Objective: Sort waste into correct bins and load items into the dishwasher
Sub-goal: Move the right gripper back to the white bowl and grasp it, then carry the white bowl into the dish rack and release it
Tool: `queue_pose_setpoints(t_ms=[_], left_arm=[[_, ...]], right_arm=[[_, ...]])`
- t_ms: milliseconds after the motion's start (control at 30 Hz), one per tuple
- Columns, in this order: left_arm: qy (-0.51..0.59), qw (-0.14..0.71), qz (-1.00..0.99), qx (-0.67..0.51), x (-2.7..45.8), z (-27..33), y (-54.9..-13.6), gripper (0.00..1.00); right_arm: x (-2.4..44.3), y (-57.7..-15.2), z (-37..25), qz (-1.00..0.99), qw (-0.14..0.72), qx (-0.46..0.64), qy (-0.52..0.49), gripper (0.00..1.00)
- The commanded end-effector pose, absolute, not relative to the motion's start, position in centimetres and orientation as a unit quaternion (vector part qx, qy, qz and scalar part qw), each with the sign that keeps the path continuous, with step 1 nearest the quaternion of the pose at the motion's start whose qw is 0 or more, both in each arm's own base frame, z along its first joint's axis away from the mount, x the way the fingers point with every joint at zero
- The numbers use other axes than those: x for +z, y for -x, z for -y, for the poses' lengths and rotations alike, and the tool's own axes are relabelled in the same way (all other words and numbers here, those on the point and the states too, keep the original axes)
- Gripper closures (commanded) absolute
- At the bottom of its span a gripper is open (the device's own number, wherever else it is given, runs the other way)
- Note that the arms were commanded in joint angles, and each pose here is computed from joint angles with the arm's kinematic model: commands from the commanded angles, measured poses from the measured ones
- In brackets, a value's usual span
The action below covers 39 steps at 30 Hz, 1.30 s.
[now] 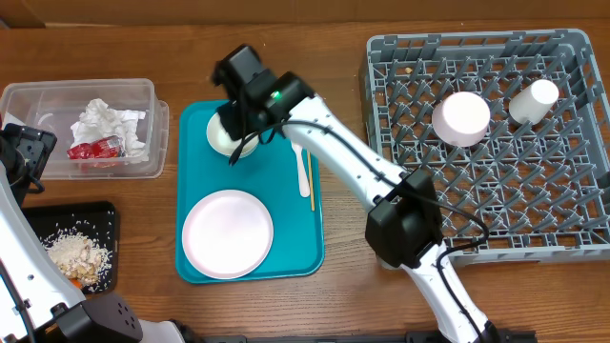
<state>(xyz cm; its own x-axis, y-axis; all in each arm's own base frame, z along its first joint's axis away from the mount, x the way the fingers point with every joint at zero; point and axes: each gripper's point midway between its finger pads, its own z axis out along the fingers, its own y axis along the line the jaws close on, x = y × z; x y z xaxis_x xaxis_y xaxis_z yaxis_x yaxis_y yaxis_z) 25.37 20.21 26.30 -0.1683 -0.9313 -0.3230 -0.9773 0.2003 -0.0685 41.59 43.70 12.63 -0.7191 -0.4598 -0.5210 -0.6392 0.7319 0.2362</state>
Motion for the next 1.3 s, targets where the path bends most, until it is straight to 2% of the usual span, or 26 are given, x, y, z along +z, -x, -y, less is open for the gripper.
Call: queue_pose_setpoints(t_ms=[0, 400, 533, 733, 767, 800, 967, 1033, 1267], left_arm=[[0.629, 0.149, -0.759, 0.079, 26.3, -20.3, -25.4, 0.00], [0.629, 0.149, -0.759, 0.079, 26.3, -20.3, -25.4, 0.00], [0.629, 0.149, -0.759, 0.079, 26.3, -20.3, -25.4, 0.00], [0.629, 0.149, -0.759, 0.079, 26.3, -20.3, -25.4, 0.00], [0.629, 0.149, -0.759, 0.079, 26.3, -20.3, -25.4, 0.00], [0.629, 0.149, -0.759, 0.079, 26.3, -20.3, -25.4, 0.00], [0.629, 0.149, -0.759, 0.079, 26.3, -20.3, -25.4, 0.00], [0.629, 0.149, -0.759, 0.079, 26.3, -20.3, -25.4, 0.00], [0.629, 0.149, -0.759, 0.079, 26.3, -20.3, -25.4, 0.00]], right_arm=[[12.5, -40.2, -45.9, -0.878, 0.240, 0.188, 0.368, 0.59], [4.7, -40.3, -46.8, -0.890, 0.213, 0.148, 0.375, 0.59], [3.9, -40.3, -46.8, -0.892, 0.207, 0.145, 0.375, 0.60], [4.2, -40.8, -46.4, -0.896, 0.216, 0.132, 0.363, 0.84], [5.0, -40.9, -46.4, -0.900, 0.219, 0.137, 0.351, 0.94], [5.5, -41.0, -46.4, -0.900, 0.222, 0.139, 0.349, 0.96], [10.8, -41.4, -45.6, -0.900, 0.249, 0.156, 0.322, 0.96], [14.3, -41.9, -44.4, -0.901, 0.264, 0.165, 0.301, 0.96], [26.5, -43.9, -33.8, -0.924, 0.302, 0.190, 0.139, 0.96]])
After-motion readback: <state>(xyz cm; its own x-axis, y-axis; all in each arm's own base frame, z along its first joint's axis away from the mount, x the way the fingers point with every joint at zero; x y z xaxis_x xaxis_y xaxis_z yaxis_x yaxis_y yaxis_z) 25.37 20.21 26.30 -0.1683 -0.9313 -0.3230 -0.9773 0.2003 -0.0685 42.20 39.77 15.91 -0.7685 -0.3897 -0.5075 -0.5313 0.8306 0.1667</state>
